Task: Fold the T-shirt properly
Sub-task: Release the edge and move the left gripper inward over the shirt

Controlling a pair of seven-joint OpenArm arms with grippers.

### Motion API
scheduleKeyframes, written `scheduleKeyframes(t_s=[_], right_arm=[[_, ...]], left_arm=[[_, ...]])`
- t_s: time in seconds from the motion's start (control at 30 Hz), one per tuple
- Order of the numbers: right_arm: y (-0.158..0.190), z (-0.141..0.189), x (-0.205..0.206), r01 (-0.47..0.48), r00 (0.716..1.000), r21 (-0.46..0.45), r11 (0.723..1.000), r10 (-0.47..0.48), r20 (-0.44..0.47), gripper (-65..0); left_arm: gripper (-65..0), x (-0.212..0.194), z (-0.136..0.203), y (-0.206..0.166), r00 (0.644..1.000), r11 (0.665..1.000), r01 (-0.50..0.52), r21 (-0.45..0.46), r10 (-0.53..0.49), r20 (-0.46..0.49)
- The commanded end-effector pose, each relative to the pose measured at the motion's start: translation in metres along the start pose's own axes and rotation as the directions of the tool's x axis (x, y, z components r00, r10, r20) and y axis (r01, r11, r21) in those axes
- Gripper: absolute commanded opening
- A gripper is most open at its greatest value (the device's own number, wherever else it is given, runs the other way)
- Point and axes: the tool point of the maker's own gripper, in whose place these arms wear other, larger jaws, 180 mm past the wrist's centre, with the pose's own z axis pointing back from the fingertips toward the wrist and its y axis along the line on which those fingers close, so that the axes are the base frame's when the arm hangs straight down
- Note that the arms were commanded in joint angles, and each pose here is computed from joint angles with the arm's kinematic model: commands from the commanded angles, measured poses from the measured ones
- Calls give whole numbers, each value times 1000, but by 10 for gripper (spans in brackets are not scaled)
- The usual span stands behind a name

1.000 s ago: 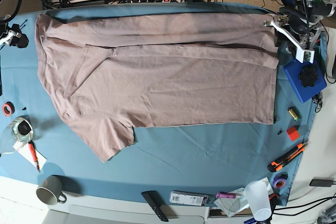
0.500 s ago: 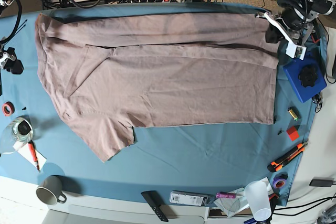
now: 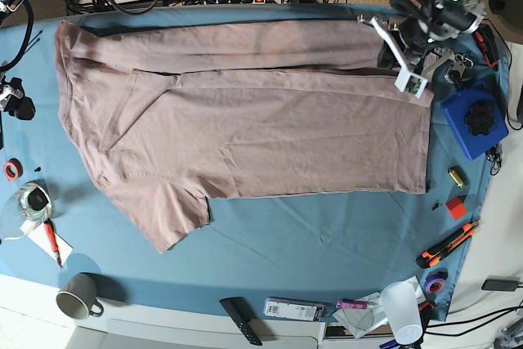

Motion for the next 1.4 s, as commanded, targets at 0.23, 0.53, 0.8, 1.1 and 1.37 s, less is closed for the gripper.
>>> scheduleKeyframes(t_s=[0.23,0.53,0.8,1.1,1.37], right_arm=[[-1,11,23,-35,998,-10,999,35,55,-465],[-1,11,23,-35,998,-10,999,35,55,-465],[-1,11,23,-35,998,-10,999,35,56,-465],[-1,11,23,-35,998,-10,999,35,55,-465],[-1,11,23,-35,998,-10,999,35,55,-465]], left_arm=[[-650,0,-12,-19,994,994,107,-2,-107,-27],[-650,4,-20,-8,997,997,71,36,-70,-9],[-650,4,-25,-6,998,997,66,36,-65,-13],[-650,17,-39,4,998,997,56,44,-57,17],[-650,33,-51,15,998,997,52,56,-54,40]])
